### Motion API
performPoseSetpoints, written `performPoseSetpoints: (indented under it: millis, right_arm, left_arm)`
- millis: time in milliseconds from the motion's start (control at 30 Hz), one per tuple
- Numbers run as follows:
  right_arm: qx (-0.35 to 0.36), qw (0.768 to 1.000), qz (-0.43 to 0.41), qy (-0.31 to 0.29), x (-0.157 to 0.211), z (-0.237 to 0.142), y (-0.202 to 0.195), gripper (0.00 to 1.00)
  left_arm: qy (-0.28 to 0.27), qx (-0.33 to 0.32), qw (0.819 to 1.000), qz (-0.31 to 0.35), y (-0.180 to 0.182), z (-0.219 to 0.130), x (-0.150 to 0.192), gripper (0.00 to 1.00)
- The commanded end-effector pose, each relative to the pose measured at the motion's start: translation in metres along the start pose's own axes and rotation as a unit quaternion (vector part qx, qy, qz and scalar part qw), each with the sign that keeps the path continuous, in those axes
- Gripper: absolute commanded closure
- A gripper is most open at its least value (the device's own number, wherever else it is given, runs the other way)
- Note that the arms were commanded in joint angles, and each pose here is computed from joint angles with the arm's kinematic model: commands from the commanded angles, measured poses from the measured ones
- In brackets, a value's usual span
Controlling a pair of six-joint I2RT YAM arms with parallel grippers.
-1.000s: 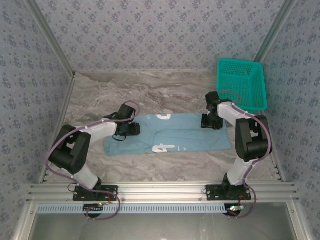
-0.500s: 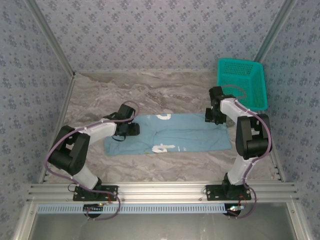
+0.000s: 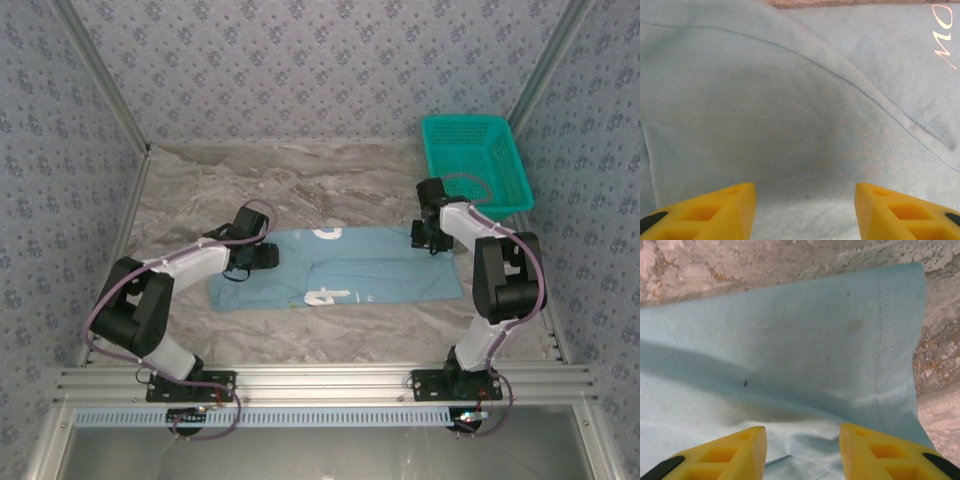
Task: Fold the inside-out t-shirt
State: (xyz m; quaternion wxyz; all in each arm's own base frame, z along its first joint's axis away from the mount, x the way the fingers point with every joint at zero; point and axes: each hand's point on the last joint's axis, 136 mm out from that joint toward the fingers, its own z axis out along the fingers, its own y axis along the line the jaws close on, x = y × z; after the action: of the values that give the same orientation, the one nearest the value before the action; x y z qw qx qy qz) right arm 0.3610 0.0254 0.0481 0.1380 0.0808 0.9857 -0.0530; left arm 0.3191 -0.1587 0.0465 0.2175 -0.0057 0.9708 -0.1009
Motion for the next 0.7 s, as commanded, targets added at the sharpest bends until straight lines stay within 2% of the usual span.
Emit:
performPoseSetpoints:
  millis: [0,100,200,467,667]
  right_arm:
    - [0.036,0.999,-0.029,-0.007,-0.014,-0.023,-0.007,0.55]
    - [0.051,0.997,-0.045,-0.021,-0.023,-0.033,-0.007,0.55]
    - [0.049,0.996,-0.073,-0.017,-0.015,-0.032,0.004,0.54]
    - [0.081,0.991,-0.098,0.035,0.007,0.003,0.004,0.56]
    - [0.092,0.990,-0.079,0.073,0.025,0.015,-0.008,0.57]
  left_arm:
    - [-0.006,-0.009,1.000,0.006,0.005,-0.009,-0.005,0.46]
    - [-0.009,-0.008,1.000,0.007,0.004,-0.012,-0.007,0.46]
    - [-0.012,-0.009,1.000,0.009,0.004,-0.014,-0.008,0.46]
    - [-0.007,-0.008,1.000,0.016,0.003,-0.012,-0.007,0.46]
    - [-0.006,-0.009,1.000,0.016,0.004,-0.010,-0.005,0.46]
